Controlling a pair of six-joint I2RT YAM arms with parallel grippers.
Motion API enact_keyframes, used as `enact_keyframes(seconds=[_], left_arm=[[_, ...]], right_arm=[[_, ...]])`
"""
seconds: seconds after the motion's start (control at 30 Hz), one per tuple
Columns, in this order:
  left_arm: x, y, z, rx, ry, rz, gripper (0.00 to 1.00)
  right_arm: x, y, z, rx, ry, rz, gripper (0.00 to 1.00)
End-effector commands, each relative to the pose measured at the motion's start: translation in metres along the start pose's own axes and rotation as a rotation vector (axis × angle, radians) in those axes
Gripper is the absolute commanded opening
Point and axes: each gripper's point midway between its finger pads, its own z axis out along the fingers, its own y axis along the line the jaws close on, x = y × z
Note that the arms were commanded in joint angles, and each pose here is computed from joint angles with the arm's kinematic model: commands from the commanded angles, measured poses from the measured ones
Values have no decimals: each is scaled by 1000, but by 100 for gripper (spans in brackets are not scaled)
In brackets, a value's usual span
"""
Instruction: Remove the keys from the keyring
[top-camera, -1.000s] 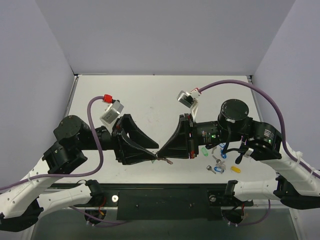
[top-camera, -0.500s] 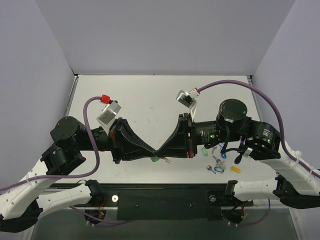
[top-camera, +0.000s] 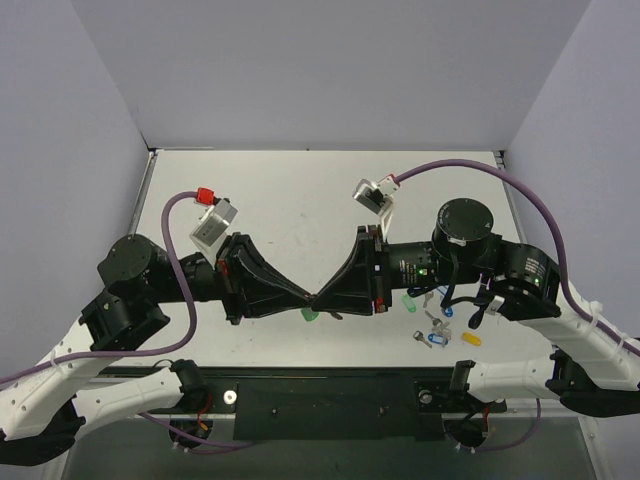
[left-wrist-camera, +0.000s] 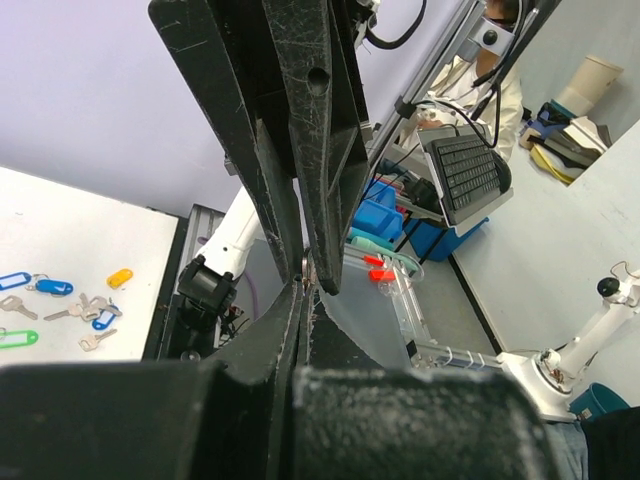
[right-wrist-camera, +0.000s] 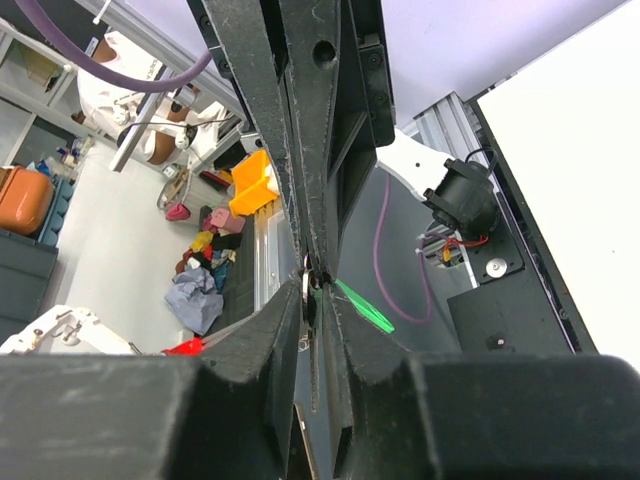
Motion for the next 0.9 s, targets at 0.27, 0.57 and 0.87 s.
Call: enact_keyframes(seconds=[0.27,0.57,0.87], left_arm=[[-22,-3,-6,-26,-117,34,44],[-25,3,-22,-120,-143,51,70],[-16,9,-16,-111,-127,20,61]], right_arm=[[-11,6,3,-12,-42,-22,0],[-13,10,-4,-14,-60,-30,0],[-14,14,-3,-27,-58,-34,0]])
